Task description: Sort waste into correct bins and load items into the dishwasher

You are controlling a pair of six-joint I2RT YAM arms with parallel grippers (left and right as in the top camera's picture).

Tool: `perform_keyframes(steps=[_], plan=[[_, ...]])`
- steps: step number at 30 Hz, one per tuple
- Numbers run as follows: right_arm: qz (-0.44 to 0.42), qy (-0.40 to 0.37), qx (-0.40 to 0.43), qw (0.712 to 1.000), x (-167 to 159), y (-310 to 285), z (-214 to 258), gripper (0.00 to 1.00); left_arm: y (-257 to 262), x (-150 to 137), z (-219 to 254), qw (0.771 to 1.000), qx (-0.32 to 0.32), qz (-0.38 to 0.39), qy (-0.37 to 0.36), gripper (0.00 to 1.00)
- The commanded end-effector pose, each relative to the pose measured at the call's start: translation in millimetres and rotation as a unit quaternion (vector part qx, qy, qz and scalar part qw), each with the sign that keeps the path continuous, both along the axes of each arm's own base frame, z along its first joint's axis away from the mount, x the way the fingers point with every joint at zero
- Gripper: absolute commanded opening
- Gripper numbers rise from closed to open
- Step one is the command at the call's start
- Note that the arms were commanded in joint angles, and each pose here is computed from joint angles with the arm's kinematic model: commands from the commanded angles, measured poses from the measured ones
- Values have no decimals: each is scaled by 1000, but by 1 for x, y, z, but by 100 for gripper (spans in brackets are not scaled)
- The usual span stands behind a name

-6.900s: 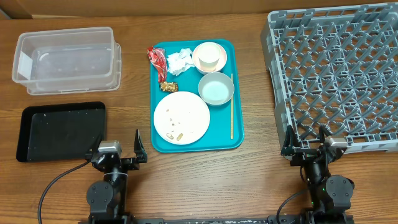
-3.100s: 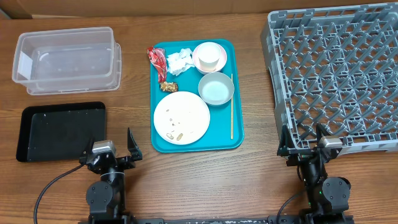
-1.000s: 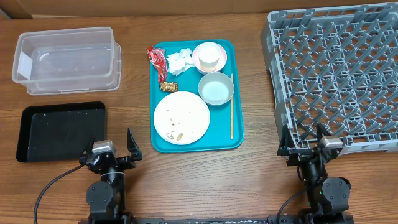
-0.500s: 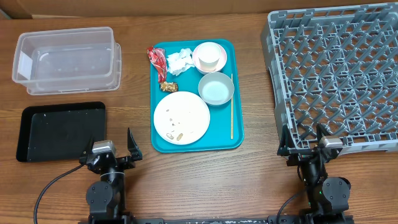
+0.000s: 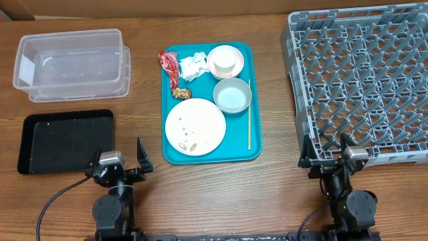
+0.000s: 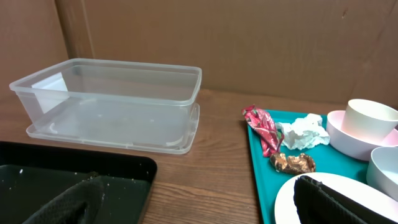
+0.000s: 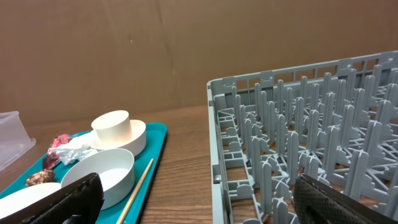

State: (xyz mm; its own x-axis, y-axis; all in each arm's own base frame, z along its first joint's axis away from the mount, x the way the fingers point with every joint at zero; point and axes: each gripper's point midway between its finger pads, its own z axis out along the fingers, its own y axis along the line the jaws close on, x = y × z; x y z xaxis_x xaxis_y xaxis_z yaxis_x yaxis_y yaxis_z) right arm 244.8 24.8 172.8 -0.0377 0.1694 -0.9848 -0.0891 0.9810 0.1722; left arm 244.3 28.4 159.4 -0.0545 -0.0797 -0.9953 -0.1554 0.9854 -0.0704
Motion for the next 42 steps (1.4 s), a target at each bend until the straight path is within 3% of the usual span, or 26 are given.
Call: perform_keyframes(steps=[1, 18, 20, 22, 23, 25, 27, 29, 36, 42], plan=[[-3, -1, -3, 1000, 0, -1, -2, 100, 5, 0, -2, 1000, -5, 13, 1, 100], [-3, -1, -3, 1000, 0, -1, -2, 100, 5, 0, -2, 1000, -5, 13, 1, 100], [-3, -1, -3, 1000, 0, -1, -2, 100, -8, 1, -2, 999, -37, -21, -2, 100], [-3, -1, -3, 1000, 1, -1, -2, 100, -49, 1, -1, 979, -154, -132, 0, 100], [-3, -1, -3, 1000, 0, -1, -2, 100, -74, -4, 2, 954, -226, -198, 10, 100], [-3, -1, -3, 1000, 1, -1, -2, 100, -116, -23, 7, 881, -358, -304, 57, 100], [-3, -1, -3, 1000, 0, -1, -2, 100, -133, -35, 6, 829, -434, -337, 102, 100], [-3, -1, -3, 1000, 0, -1, -2, 100, -145, -45, 5, 802, -452, -368, 131, 100], [-3, -1, -3, 1000, 0, -1, -2, 100, -166, -77, 70, 776, -380, -501, 57, 100], [-3, -1, -3, 1000, 0, -1, -2, 100, -165, -94, 134, 796, -330, -506, 29, 100]])
